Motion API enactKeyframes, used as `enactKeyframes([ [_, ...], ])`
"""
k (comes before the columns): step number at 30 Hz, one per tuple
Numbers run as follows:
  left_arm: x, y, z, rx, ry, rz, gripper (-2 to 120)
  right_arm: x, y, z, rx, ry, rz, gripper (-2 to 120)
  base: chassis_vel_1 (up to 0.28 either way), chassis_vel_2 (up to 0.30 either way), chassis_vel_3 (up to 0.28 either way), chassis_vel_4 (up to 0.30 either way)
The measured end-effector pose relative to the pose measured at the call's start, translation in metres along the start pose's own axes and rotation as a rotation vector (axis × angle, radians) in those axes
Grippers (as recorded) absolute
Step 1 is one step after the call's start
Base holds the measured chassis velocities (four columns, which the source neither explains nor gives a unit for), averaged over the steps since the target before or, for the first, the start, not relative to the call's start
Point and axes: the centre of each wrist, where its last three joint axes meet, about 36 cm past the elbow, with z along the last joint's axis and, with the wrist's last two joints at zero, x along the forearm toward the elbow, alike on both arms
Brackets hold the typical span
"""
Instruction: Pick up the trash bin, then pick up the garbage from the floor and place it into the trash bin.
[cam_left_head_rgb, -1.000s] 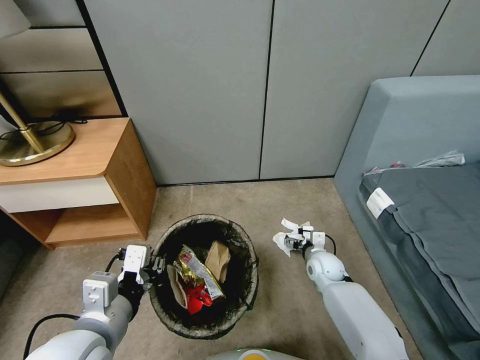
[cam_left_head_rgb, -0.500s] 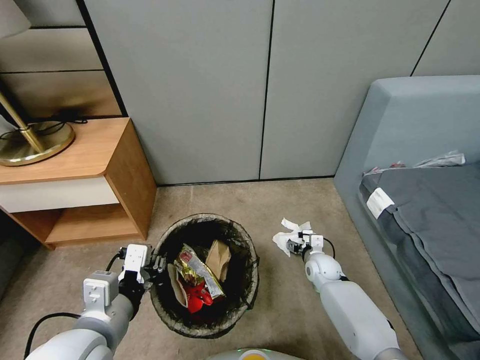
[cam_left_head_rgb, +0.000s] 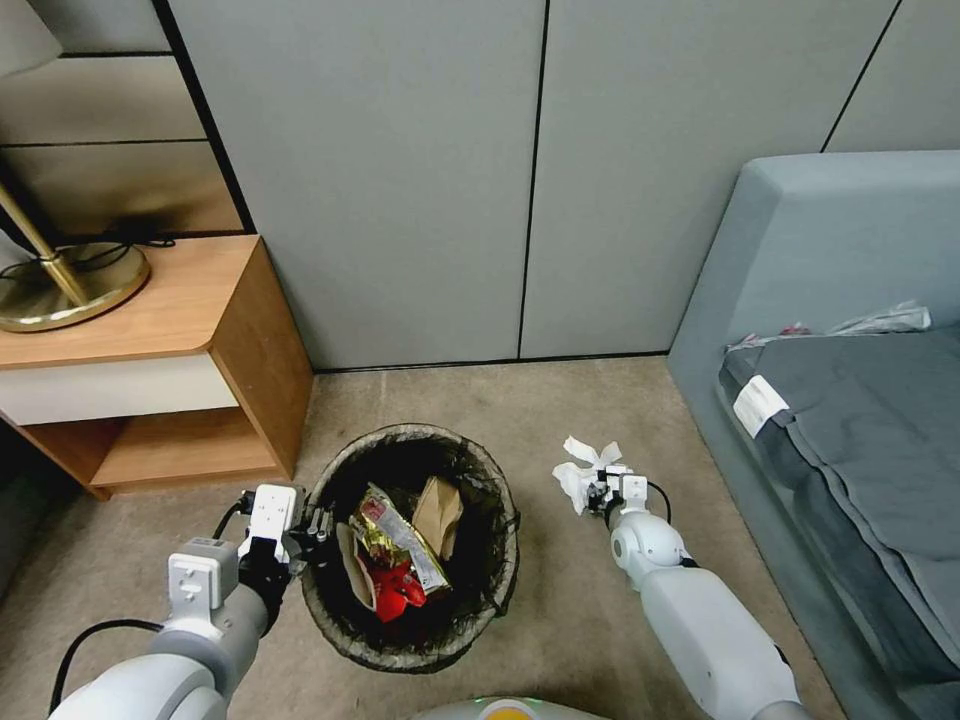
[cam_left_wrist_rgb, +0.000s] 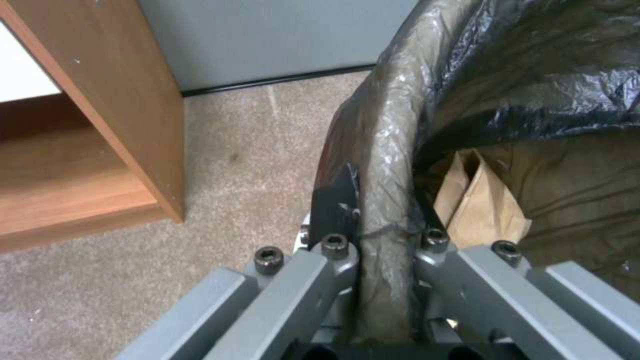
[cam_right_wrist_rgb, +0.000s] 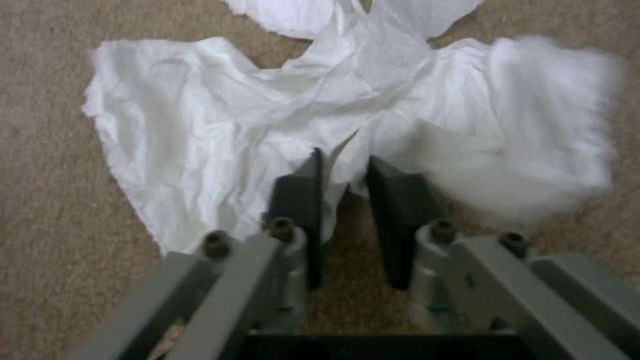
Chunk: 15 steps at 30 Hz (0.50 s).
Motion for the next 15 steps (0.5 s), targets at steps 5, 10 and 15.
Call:
enactKeyframes([
  [5,0.0,0.0004,-0.0002,-0.003,0.0,0.001,1,-0.0013,0.0012,0.0028,-0.001,0.002,-0.001,0,0.0,0.0,0.0,0.0],
  [10,-0.0001,0.0005,-0.0005,-0.006,-0.001,0.002,1,-0.0007,0.0007,0.0026,0.0,-0.001,-0.001,0,0.0,0.0,0.0,0.0],
  [15,-0.0002,0.0001,-0.0005,-0.007,-0.001,0.005,1,0.0072,0.0008,-0.001,0.015,-0.038,0.001,0,0.0,0.0,0.0,0.0],
])
